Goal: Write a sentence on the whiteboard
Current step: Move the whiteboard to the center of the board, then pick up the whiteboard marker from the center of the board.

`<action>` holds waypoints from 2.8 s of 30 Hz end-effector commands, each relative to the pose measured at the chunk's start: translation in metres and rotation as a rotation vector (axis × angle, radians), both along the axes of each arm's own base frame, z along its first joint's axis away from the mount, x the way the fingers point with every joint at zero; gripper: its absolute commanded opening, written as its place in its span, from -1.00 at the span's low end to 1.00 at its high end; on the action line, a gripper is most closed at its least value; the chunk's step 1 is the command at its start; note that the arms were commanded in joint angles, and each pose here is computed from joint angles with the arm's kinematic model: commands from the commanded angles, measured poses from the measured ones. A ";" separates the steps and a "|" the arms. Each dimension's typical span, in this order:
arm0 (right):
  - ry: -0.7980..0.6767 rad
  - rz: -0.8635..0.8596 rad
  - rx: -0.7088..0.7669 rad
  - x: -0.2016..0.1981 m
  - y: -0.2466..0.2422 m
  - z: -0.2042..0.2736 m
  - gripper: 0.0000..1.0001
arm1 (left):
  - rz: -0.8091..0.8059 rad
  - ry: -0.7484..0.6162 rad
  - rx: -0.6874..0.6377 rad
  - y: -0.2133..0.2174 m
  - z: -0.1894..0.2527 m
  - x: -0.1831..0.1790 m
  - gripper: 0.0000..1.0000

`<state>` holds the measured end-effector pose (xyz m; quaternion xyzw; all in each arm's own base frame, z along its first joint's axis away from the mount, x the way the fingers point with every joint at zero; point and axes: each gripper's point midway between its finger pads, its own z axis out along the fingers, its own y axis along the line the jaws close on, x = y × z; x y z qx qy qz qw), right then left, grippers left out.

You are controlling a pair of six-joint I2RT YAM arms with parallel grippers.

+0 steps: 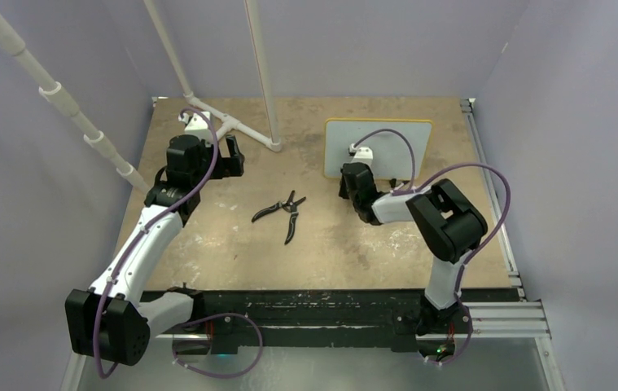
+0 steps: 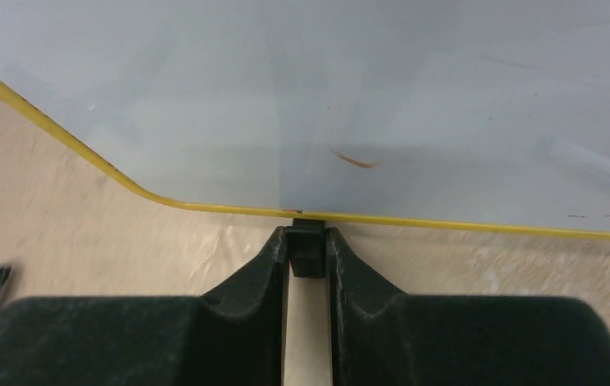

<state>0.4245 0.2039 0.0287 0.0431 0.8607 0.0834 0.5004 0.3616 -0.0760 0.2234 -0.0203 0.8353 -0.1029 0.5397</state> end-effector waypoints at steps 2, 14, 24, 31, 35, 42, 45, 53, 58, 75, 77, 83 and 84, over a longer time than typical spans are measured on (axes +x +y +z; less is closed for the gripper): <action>-0.045 0.217 0.048 -0.037 0.048 0.020 -1.00 | 0.005 -0.044 -0.005 0.002 0.013 0.007 0.93; -0.027 0.439 0.040 -0.135 0.109 0.016 -1.00 | 0.016 -0.051 0.002 0.005 0.015 0.004 0.93; 0.041 0.516 0.025 -0.198 0.126 -0.001 -1.00 | 0.022 -0.064 0.005 0.007 0.020 0.002 0.93; 0.038 0.491 0.057 -0.211 0.124 0.017 -0.36 | 0.029 -0.071 0.010 0.009 0.022 0.000 0.94; 0.038 0.480 0.064 -0.220 0.117 0.033 0.19 | 0.042 -0.078 0.020 0.012 0.025 -0.001 0.97; 0.068 0.454 0.097 -0.240 0.091 0.060 0.51 | 0.047 -0.088 0.023 0.014 0.029 -0.003 0.98; 0.090 0.429 0.135 -0.248 0.075 0.076 0.59 | 0.041 -0.093 0.018 0.013 0.031 -0.004 0.98; 0.046 0.244 0.250 -0.199 0.024 0.116 0.44 | 0.041 -0.098 0.015 0.013 0.032 -0.005 0.97; -0.042 0.140 0.328 -0.163 -0.017 0.137 0.43 | 0.044 -0.100 0.016 0.013 0.032 -0.005 0.97; 0.031 -0.432 0.237 -0.048 -0.152 0.103 0.33 | 0.033 -0.093 0.008 0.010 0.029 -0.004 0.96; 0.066 -0.457 0.210 -0.035 -0.155 0.094 0.24 | 0.038 -0.092 0.012 0.012 0.028 -0.004 0.96; 0.166 -0.535 0.116 -0.010 -0.162 0.061 0.15 | 0.036 -0.086 0.012 0.011 0.026 -0.003 0.96; 0.181 -0.554 0.106 -0.009 -0.164 0.056 0.13 | 0.035 -0.083 0.012 0.011 0.025 -0.003 0.96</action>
